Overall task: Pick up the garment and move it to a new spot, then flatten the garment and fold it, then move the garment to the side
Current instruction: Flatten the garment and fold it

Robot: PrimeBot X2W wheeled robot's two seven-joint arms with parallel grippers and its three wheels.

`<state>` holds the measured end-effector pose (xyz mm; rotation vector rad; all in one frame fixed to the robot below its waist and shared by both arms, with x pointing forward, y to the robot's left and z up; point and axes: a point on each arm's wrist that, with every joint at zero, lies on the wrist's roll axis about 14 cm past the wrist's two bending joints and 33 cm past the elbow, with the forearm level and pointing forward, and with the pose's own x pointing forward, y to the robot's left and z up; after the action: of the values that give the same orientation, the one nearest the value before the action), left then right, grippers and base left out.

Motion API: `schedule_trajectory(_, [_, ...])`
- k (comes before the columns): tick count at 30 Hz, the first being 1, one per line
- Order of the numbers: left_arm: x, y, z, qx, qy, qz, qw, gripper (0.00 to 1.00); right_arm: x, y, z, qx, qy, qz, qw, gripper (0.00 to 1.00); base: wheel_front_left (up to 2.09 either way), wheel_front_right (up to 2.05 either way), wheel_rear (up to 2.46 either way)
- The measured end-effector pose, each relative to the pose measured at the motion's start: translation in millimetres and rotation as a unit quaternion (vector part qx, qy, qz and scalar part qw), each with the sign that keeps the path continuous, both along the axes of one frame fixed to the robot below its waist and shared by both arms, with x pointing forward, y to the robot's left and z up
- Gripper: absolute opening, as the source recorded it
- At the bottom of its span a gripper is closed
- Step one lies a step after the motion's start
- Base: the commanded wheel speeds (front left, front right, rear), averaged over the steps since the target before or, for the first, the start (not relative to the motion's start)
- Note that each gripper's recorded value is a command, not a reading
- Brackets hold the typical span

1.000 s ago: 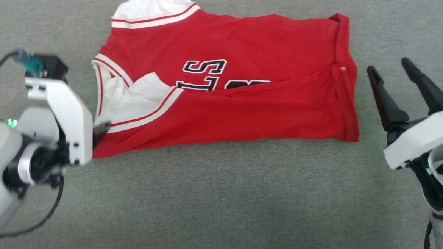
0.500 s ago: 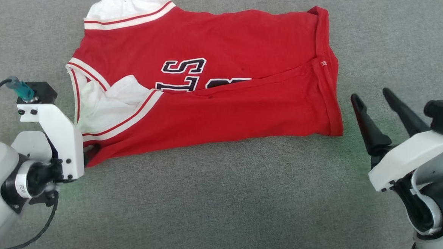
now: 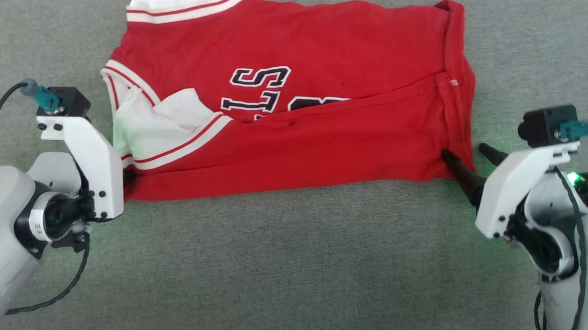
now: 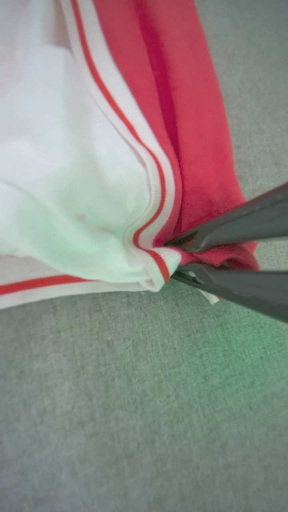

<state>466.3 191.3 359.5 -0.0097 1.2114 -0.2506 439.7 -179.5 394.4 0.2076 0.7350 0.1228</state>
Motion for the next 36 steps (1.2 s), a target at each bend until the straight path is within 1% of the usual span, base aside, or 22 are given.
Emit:
schedule_trajectory(6, [0.2, 0.9, -1.6, -0.005, -0.001, 0.004, 1.000, 0.00, 6.0, 11.1, -23.7, -0.013, 0.084, 0.037, 0.996, 1.00, 0.00, 0.00, 0.00])
schedule_trajectory(7, [0.0, 1.0, -1.8, -0.006, -0.001, 0.004, 1.000, 0.00, 6.1, 12.6, -26.3, -0.015, 0.097, 0.043, 0.994, 0.58, 0.00, 0.00, 0.00])
schedule_trajectory(8, [-0.4, 1.9, -2.3, -0.005, -0.002, 0.005, 1.000, 0.00, 6.5, 14.4, -28.0, -0.022, 0.106, 0.053, 0.993, 0.00, 0.00, 0.00, 0.00])
schedule_trajectory(10, [-0.7, 2.7, -2.3, -0.005, -0.003, 0.007, 1.000, 0.00, 8.1, 15.9, -28.4, -0.027, 0.115, 0.063, 0.991, 0.00, 0.00, 0.00, 0.00])
schedule_trajectory(14, [0.6, 2.3, 1.8, -0.010, -0.013, 0.010, 1.000, 0.00, 11.2, 19.3, -24.1, -0.017, 0.114, 0.066, 0.991, 0.00, 0.00, 0.00, 0.00])
schedule_trajectory(18, [-1.5, 5.3, 9.8, -0.012, -0.021, 0.016, 1.000, 0.00, 11.8, 18.3, -10.6, -0.007, 0.108, 0.071, 0.992, 0.00, 0.00, 0.00, 0.00])
schedule_trajectory(21, [-8.1, 10.9, 17.8, -0.006, -0.022, 0.022, 1.000, 0.00, 4.3, 12.2, -3.0, -0.012, 0.112, 0.076, 0.991, 0.00, 0.00, 0.00, 0.00])
schedule_trajectory(30, [-43.2, 18.5, 43.8, 0.001, -0.021, 0.034, 0.999, 0.00, -15.3, -2.3, 26.4, -0.025, 0.110, 0.084, 0.990, 0.00, 0.00, 0.00, 0.00])
schedule_trajectory(33, [-58.3, 20.4, 50.8, 0.005, -0.017, 0.041, 0.999, 0.00, -27.4, -5.8, 29.9, -0.028, 0.122, 0.087, 0.988, 0.00, 0.00, 0.00, 0.00])
schedule_trajectory(36, [-81.6, 18.0, 51.6, 0.007, 0.001, 0.044, 0.999, 0.00, -41.6, -8.5, 31.3, -0.030, 0.138, 0.091, 0.986, 0.00, 0.00, 0.00, 0.00])
